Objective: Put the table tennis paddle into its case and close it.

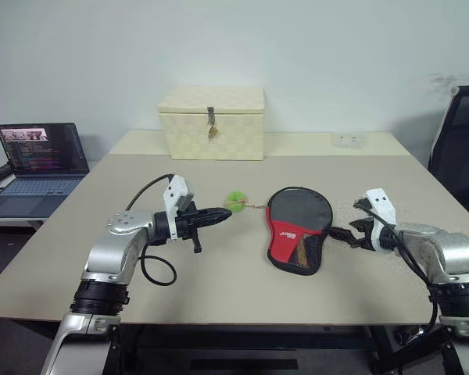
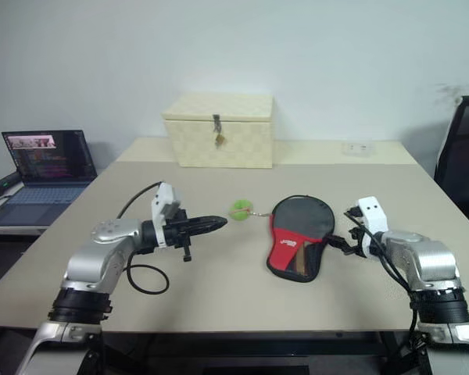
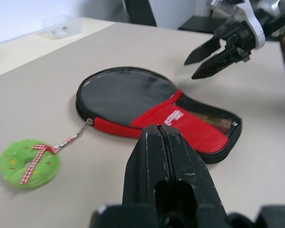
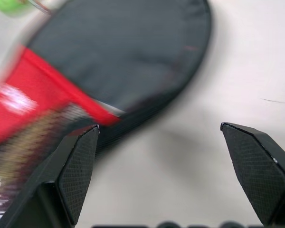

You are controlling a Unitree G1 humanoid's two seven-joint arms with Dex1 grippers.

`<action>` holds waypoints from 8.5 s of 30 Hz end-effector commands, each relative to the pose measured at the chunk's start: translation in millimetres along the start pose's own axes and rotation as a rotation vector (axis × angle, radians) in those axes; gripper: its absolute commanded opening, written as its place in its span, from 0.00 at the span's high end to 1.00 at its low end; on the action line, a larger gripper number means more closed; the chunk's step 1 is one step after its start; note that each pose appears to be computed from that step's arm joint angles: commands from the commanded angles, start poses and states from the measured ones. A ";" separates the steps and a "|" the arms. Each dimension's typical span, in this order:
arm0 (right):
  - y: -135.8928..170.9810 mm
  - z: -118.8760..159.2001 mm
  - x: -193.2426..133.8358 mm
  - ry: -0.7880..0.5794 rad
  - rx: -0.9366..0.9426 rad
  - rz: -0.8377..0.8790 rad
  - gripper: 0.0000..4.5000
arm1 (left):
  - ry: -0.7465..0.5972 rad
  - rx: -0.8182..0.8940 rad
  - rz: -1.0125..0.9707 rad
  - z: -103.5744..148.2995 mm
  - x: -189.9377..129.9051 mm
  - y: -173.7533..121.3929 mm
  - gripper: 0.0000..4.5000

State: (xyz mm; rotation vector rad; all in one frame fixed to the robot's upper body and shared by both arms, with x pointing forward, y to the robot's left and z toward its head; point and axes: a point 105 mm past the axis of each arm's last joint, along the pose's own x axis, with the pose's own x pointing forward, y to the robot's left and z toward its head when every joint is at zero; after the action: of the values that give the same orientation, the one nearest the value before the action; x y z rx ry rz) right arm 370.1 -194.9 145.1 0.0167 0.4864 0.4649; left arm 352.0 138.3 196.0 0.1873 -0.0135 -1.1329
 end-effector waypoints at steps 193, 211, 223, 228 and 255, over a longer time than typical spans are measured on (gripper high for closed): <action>141.8 -47.8 81.4 0.031 -0.151 0.239 0.00 | 0.410 -0.184 0.639 -93.2 44.8 90.7 1.00; 172.3 -116.7 53.1 0.254 -0.173 0.375 0.00 | 0.464 0.364 0.610 -28.8 93.2 95.9 1.00; 193.1 -145.0 32.8 0.312 -0.129 0.399 0.00 | 0.560 0.876 0.442 -8.2 134.0 73.4 1.00; 201.2 -148.7 29.0 0.319 -0.118 0.411 0.00 | 0.592 1.082 0.423 1.8 139.1 72.7 1.00; 209.9 -155.9 25.9 0.320 -0.098 0.394 0.00 | 0.503 1.459 0.185 -3.0 195.3 14.9 1.00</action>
State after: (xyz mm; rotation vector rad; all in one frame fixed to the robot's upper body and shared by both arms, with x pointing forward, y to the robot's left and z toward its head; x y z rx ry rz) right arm 272.0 -20.1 86.3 -0.0769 0.4343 0.7881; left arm 454.3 -8.8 158.1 1.7418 -0.2997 -0.6665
